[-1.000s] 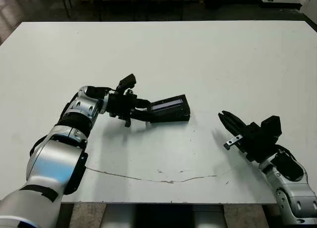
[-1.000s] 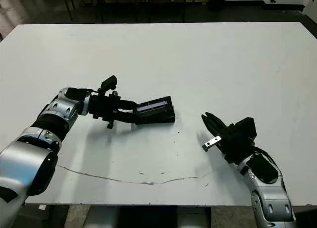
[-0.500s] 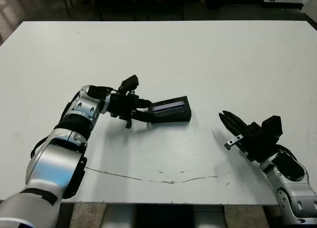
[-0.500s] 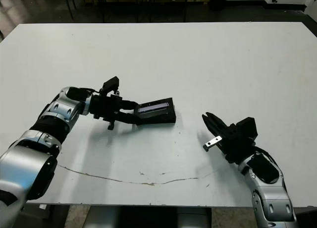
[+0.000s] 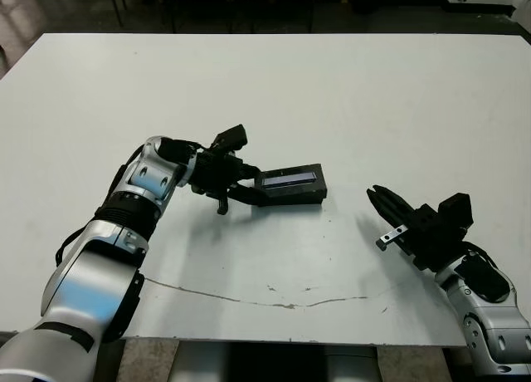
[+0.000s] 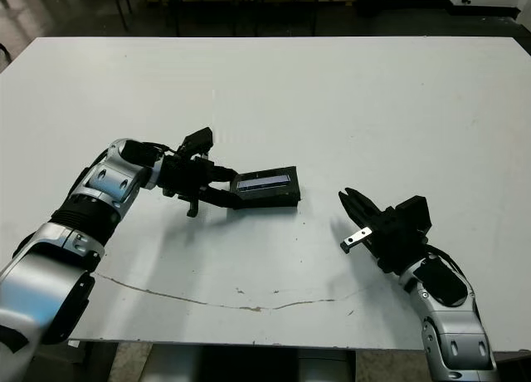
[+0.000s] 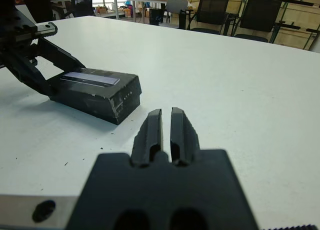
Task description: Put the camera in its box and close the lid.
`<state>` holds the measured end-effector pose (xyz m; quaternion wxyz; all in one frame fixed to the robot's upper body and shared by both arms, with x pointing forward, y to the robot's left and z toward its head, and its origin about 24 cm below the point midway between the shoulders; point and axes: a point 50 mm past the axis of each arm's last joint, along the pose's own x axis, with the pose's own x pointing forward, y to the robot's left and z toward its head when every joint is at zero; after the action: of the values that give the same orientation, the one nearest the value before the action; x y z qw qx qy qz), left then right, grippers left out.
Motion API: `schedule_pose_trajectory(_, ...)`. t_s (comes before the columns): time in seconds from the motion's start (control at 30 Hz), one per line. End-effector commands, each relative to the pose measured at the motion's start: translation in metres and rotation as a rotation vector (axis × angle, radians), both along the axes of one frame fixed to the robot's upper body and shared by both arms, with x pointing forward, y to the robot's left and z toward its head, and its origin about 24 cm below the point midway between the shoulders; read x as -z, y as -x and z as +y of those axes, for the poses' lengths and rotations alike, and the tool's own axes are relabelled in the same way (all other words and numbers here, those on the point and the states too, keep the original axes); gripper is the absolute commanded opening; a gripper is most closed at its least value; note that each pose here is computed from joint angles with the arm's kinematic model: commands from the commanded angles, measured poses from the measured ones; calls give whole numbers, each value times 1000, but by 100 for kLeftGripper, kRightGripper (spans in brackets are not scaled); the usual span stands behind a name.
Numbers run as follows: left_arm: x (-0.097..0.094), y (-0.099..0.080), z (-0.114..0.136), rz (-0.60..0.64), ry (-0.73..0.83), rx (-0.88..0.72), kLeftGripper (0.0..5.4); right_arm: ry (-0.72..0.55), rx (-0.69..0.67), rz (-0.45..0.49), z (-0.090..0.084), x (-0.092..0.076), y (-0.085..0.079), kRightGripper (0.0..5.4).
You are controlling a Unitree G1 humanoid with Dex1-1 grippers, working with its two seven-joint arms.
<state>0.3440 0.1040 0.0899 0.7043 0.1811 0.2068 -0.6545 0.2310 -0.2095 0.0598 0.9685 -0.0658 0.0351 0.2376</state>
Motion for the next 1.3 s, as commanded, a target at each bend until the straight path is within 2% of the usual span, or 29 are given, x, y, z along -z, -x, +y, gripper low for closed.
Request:
schedule_pose_trajectory(0.03,10,12,-27,57,10,123,130,10,14,20,-4,2,1,0)
schedule_pose_trajectory(0.57,14,8,-12,72,-116,118,130,3,12,25,-2,4,1,0)
schedule_pose_trajectory(0.93,17,9,-2,-65,-173,236,373,-4,5,26,0,5,0,0)
schedule_pose_trajectory(1.17,17,9,4,-63,-125,242,538,-1,-1,13,2,5,0,0)
schedule_pose_trajectory(1.3,16,8,18,-62,-68,185,539,-5,-2,17,3,7,0,0)
